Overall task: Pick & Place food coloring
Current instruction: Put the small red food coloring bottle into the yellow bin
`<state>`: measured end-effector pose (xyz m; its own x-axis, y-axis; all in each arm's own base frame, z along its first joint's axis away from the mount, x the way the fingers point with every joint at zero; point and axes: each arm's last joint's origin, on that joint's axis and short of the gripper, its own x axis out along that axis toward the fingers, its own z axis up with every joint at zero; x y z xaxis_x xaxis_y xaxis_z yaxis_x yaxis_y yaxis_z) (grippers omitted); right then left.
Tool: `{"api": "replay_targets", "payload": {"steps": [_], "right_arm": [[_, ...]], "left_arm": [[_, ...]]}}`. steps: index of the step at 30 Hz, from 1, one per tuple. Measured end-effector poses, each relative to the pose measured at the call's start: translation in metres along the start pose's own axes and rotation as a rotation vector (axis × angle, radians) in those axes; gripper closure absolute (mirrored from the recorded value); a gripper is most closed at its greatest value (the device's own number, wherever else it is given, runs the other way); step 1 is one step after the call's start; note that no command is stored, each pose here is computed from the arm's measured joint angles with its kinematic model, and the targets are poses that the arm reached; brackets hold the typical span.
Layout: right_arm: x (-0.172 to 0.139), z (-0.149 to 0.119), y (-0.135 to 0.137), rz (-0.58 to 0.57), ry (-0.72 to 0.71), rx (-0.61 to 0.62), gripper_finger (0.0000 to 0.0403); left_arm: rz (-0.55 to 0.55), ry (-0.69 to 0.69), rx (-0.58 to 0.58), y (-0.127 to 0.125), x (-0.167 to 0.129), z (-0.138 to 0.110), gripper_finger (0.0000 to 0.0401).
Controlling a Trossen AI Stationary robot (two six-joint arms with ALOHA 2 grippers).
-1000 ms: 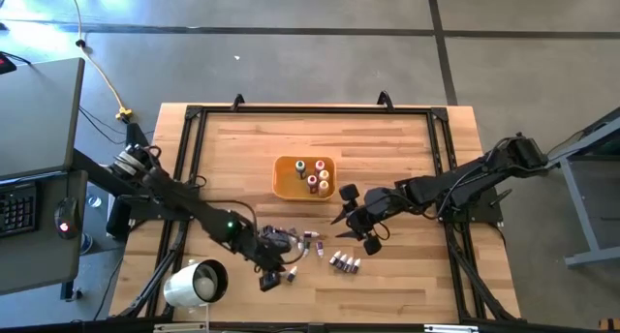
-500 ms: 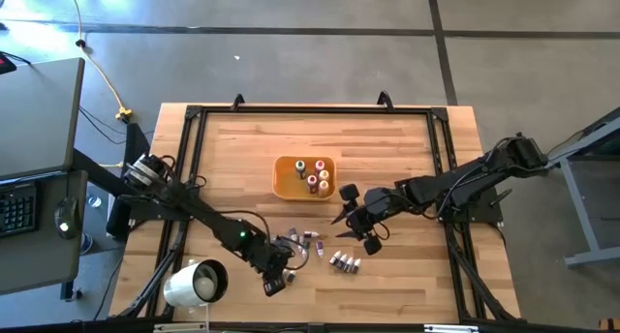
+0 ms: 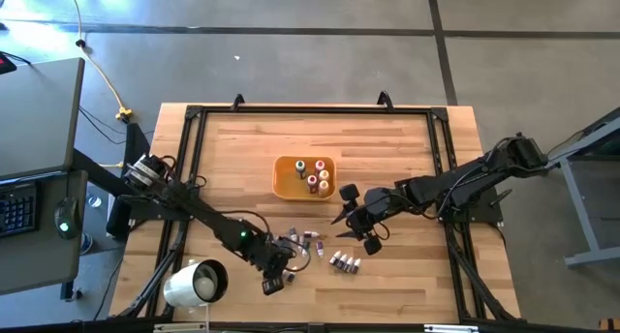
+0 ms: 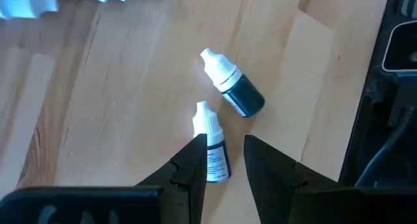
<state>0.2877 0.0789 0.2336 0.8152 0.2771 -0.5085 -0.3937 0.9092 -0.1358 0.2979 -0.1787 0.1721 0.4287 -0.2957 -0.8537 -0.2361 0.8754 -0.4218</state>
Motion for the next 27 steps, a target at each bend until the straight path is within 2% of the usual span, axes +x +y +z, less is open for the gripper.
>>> {"api": "replay_targets", "payload": {"steps": [10, 18, 24, 27], "right_arm": [[0.0, -0.001, 0.0, 0.002, 0.007, 0.0, 0.0242], [0.0, -0.001, 0.0, 0.002, 0.011, -0.006, 0.0242], [0.0, -0.001, 0.0, 0.003, 0.014, -0.018, 0.0242], [0.0, -0.001, 0.0, 0.003, 0.014, -0.018, 0.0242]], "left_arm": [[0.034, 0.033, 0.021, 0.004, 0.012, -0.004, 0.03], [0.003, 0.068, 0.03, 0.002, 0.027, -0.007, 0.03], [0.003, 0.071, 0.168, 0.002, 0.027, -0.008, 0.03], [0.019, 0.058, 0.272, 0.002, 0.023, -0.007, 0.03]]}}
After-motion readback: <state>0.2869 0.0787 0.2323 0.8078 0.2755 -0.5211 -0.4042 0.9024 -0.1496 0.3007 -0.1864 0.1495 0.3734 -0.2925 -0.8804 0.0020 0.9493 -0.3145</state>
